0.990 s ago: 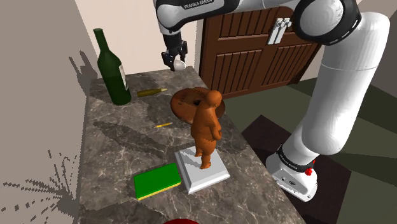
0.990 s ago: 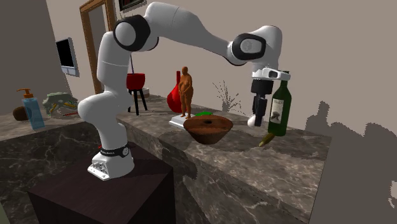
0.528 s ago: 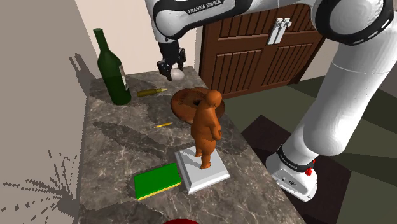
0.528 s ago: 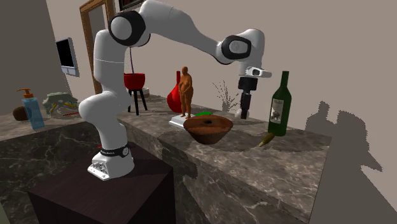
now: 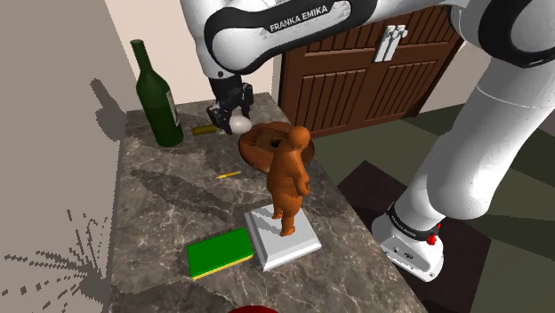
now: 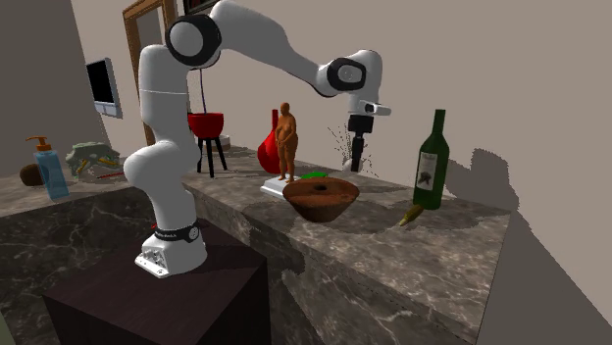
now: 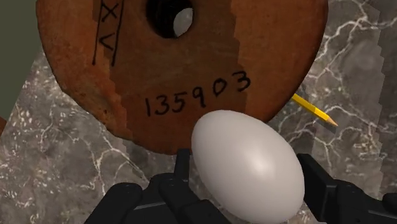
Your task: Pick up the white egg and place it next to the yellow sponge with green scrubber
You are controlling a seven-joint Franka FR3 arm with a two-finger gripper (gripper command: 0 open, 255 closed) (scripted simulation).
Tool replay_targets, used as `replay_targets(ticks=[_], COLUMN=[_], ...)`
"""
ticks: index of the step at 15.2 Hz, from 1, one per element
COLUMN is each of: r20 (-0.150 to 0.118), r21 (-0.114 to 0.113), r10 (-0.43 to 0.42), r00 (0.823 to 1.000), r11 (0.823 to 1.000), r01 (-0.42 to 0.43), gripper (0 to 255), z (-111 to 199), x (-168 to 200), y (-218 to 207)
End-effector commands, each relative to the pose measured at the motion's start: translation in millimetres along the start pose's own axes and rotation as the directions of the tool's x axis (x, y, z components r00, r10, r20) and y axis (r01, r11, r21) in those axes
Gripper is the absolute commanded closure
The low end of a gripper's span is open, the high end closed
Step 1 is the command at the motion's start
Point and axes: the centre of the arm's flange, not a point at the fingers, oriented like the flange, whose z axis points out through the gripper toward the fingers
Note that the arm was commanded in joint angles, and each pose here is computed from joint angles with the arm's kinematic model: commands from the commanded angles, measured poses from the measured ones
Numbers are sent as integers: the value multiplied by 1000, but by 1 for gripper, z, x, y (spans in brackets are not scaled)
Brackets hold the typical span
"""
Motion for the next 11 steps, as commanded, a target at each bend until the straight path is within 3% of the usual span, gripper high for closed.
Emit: replay_targets(ticks=[1,11], r20=[0,0], r21=[0,0], r10=[1,1], r00=[1000,1000], r11=[1000,1000], r01=[-1,-1], gripper=[255,255], z=[-2,-13], x=[-18,-92], y=[-21,-130])
